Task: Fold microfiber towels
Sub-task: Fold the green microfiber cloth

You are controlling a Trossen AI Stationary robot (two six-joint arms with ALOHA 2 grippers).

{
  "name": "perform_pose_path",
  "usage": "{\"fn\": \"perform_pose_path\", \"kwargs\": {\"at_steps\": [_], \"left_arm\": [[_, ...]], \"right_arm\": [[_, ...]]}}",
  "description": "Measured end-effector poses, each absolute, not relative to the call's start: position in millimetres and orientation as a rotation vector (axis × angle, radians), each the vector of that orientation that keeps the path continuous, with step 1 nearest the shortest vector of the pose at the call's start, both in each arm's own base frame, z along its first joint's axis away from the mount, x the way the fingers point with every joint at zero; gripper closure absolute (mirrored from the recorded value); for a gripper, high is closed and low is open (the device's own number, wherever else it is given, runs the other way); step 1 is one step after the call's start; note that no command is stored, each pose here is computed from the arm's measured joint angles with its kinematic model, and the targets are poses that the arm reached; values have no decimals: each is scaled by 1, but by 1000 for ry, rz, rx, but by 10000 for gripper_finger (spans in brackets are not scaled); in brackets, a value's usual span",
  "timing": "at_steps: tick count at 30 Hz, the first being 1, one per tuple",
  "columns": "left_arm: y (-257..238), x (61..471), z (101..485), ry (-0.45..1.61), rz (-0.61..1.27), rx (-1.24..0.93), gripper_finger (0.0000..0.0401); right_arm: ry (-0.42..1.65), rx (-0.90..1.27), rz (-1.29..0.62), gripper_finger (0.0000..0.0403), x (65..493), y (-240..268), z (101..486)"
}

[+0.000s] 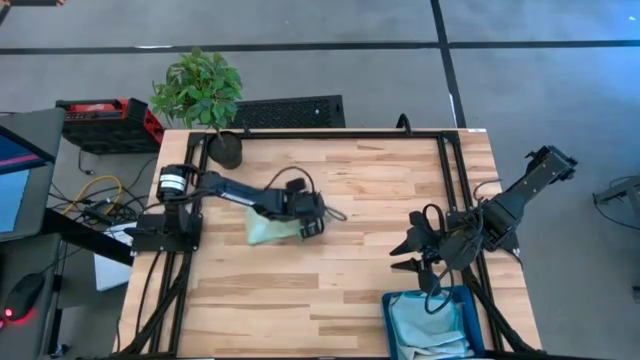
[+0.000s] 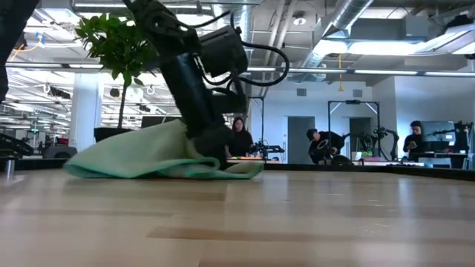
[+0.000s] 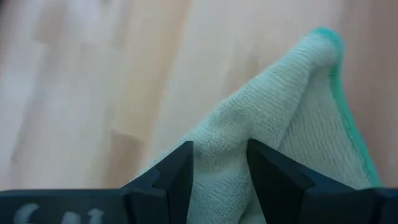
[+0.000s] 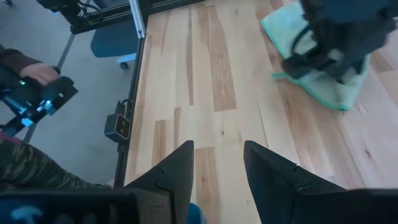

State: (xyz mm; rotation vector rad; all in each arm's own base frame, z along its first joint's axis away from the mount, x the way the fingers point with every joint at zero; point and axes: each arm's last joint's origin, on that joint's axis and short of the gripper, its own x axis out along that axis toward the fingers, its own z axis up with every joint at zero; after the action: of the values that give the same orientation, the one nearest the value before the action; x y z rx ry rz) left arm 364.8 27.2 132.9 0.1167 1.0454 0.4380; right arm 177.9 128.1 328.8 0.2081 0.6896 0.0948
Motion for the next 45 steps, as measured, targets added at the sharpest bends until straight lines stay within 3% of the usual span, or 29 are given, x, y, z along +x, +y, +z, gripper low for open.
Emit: {"fn": "perform_pose_path", "kwargs": {"at_steps": [5,12,20,25,32,45], "left_arm": [[46,371,142,991,489,69,256],[29,368,207,1027,450,81,256],[-36,317,306,863,401,-13,256],[-72,278,345,688,397,-124,256],[-100,252,356,624,378,-141,256],[-111,247,356,618,361,-187,256]], "right_arm": [[690,208,95,239,178,128,329],[692,196,76,239,181,127,327],[766,-70,22,239,222,116,301],[684,-94,-35,239,271,102,284],[586,-96,-89,239,325,90,253],[667,-128,-126,239,372,80,171]]}}
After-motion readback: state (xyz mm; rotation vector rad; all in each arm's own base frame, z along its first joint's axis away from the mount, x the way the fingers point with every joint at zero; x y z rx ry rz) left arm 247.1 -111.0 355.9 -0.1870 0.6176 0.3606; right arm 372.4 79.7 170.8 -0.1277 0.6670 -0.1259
